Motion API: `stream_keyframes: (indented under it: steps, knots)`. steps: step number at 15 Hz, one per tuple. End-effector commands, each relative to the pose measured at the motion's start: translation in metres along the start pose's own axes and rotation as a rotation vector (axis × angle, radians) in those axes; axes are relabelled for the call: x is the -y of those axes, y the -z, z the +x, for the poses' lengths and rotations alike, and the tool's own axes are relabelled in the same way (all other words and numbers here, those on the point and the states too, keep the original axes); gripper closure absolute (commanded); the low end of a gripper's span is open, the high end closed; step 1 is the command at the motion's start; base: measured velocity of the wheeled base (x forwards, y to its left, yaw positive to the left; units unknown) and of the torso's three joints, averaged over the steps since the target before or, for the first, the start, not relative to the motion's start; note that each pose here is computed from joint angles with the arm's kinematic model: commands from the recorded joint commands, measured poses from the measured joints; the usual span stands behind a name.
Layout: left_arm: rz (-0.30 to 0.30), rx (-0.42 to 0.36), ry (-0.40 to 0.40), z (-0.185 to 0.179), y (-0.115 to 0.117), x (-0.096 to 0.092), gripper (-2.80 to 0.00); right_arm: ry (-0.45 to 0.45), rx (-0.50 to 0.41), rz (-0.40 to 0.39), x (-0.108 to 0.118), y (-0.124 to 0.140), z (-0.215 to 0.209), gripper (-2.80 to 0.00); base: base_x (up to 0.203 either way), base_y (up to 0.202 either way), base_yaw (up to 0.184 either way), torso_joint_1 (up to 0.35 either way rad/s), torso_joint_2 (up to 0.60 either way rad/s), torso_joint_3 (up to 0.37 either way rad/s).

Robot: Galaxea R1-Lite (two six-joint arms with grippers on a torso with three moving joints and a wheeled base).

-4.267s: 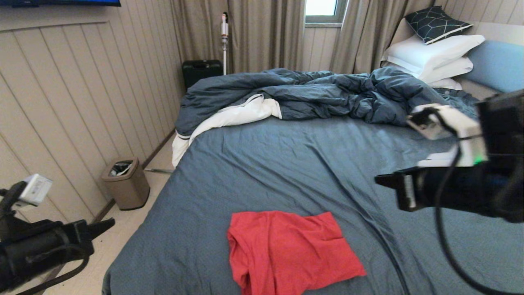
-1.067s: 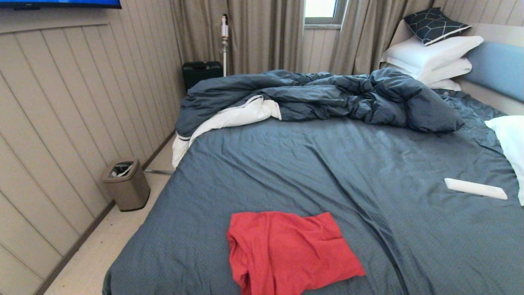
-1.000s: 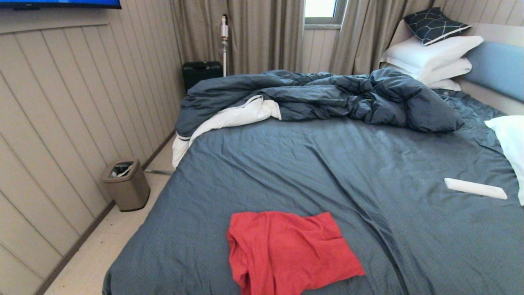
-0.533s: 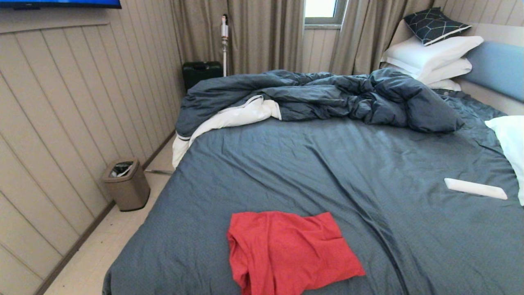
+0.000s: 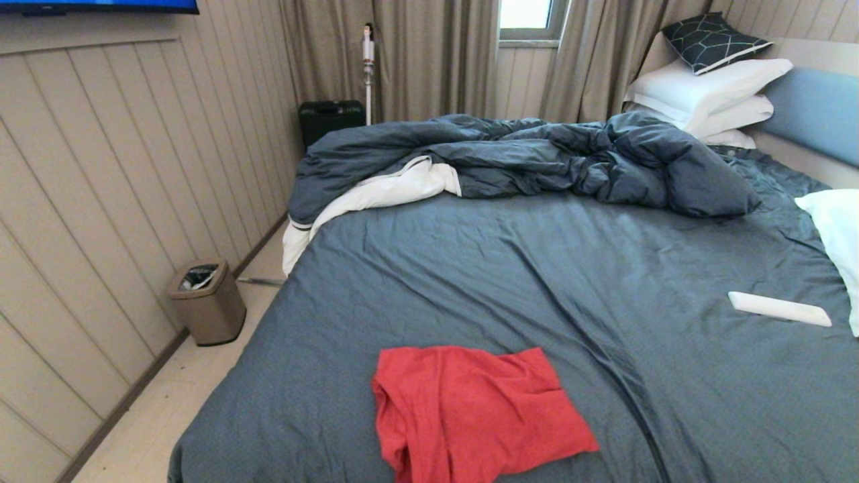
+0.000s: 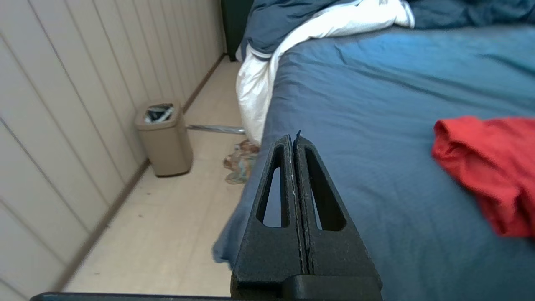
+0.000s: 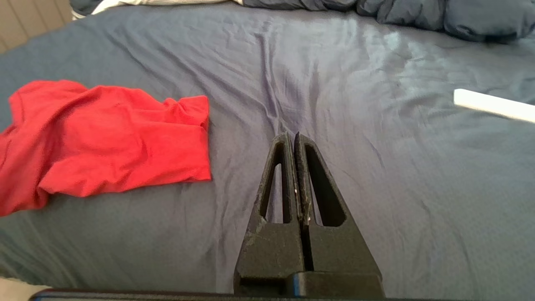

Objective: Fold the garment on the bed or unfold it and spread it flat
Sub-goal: Unford the red T-shirt

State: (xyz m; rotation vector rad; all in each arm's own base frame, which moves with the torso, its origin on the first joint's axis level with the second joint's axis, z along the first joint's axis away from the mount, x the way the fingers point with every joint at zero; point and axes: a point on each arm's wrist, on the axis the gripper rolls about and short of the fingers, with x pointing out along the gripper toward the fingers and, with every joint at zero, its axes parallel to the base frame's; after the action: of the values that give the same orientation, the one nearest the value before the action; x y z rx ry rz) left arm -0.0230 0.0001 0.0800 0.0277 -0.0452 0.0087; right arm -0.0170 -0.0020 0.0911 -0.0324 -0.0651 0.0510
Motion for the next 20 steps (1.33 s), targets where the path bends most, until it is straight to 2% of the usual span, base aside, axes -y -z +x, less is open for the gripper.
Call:
stream_keyframes:
  steps: [1, 5, 6, 7, 9, 12, 13, 15, 18, 20]
  knots:
    - [-0.006, -0.001, -0.006, 0.000, 0.000, 0.000, 0.00, 0.002, 0.008, 0.001, 0.000, -0.001, 0.000, 0.00, 0.000, 0.000, 0.000, 0.000, 0.00, 0.000]
    - [0.003, -0.005, -0.006, 0.000, 0.000, 0.000, 0.00, 0.041, 0.121, 0.008, 0.001, -0.013, -0.001, 0.00, 0.000, 0.000, 0.000, 0.000, 0.00, 0.000]
    - [0.003, -0.007, -0.006, 0.000, 0.001, 0.000, 0.00, 0.056, 0.167, 0.050, 0.002, -0.017, -0.001, 0.00, 0.000, 0.000, 0.000, 0.000, 0.00, 0.000]
    - [-0.004, -0.007, -0.002, 0.000, 0.001, 0.000, 0.00, 0.079, 0.176, 0.114, 0.003, -0.018, -0.001, 0.00, 0.000, 0.000, 0.000, 0.000, 0.00, 0.000]
    - [-0.022, -0.009, -0.003, 0.000, 0.001, 0.000, 0.00, 0.167, 0.174, 0.153, 0.004, -0.017, -0.002, 0.00, 0.000, 0.000, 0.000, 0.000, 0.00, 0.000]
    - [-0.034, -0.007, -0.004, 0.000, 0.001, 0.000, 0.00, 0.245, 0.142, 0.139, 0.004, -0.013, -0.002, 0.00, 0.000, 0.000, 0.000, 0.000, 0.00, 0.000]
    - [-0.034, -0.007, -0.004, 0.000, 0.001, 0.000, 0.00, 0.286, 0.080, 0.127, 0.002, -0.006, -0.002, 0.00, 0.000, 0.000, 0.000, 0.000, 0.00, 0.000]
    - [-0.034, -0.007, -0.004, 0.000, 0.001, 0.000, 0.00, 0.283, -0.047, 0.118, 0.001, 0.008, -0.003, 0.00, 0.000, 0.000, 0.000, 0.000, 0.00, 0.000]
    - [-0.034, -0.005, -0.004, 0.000, 0.000, 0.000, 0.00, 0.288, -0.035, 0.131, 0.001, 0.007, -0.003, 0.00, 0.000, 0.000, 0.000, 0.000, 0.00, 0.000]
    - [-0.034, -0.005, -0.004, 0.000, 0.000, 0.000, 0.00, 0.265, 0.014, 0.134, 0.001, 0.008, -0.007, 0.00, 0.000, 0.000, 0.000, 0.000, 0.00, 0.000]
